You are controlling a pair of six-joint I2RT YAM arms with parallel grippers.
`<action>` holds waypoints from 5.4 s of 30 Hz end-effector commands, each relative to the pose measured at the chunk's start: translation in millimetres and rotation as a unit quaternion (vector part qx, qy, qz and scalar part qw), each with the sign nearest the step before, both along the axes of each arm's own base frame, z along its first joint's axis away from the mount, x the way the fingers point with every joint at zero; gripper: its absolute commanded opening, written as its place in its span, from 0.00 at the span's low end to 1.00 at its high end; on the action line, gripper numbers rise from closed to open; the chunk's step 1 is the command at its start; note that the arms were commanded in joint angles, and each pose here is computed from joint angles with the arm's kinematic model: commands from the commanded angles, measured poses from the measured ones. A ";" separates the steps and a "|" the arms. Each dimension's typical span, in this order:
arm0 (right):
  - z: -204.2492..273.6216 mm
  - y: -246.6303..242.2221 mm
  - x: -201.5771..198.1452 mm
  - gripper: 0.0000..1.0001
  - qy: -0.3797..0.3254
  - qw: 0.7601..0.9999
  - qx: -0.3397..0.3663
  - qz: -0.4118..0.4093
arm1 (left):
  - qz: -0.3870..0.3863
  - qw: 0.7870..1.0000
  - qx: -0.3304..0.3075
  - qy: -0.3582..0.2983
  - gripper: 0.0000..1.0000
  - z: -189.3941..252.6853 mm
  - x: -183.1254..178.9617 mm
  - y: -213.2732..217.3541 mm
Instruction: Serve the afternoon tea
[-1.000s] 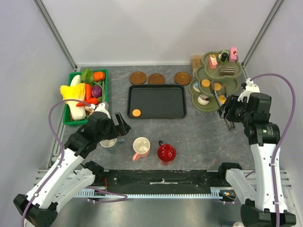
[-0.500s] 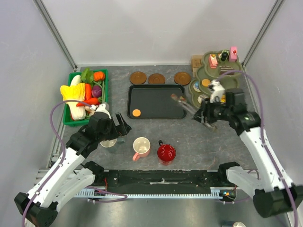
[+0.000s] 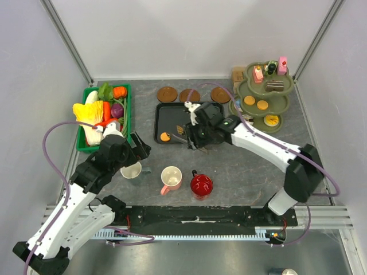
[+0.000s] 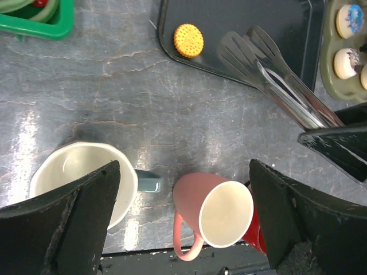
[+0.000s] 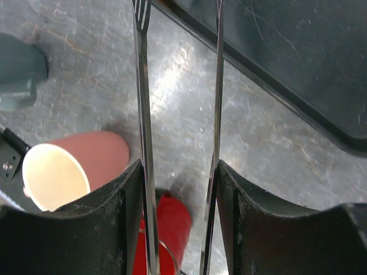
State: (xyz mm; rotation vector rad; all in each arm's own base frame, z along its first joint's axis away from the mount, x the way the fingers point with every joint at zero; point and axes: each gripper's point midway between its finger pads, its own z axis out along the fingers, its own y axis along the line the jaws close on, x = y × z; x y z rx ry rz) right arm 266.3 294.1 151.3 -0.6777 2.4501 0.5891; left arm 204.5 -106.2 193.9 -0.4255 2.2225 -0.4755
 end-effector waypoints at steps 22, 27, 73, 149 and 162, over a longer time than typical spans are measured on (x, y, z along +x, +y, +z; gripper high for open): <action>-33.2 80.9 41.6 0.59 -0.068 0.987 -0.140 -0.038 | 0.042 0.999 0.012 -0.015 0.99 4.2 -7.4 21.7; -42.5 80.0 39.2 0.60 -0.059 0.986 -0.152 -0.028 | 0.041 0.999 0.015 -0.015 0.99 3.5 -7.4 22.2; 9.2 45.1 76.7 0.62 -0.102 0.991 -0.068 -0.047 | 0.043 0.998 0.037 -0.013 0.99 19.1 6.1 20.4; -34.1 31.3 30.1 0.57 -0.023 0.988 -0.150 -0.027 | 0.042 0.998 0.040 0.024 0.99 3.7 -4.0 21.2; -20.3 23.4 41.9 0.50 -0.055 0.984 -0.158 -0.057 | 0.041 0.998 0.039 0.020 0.99 5.1 -4.7 21.3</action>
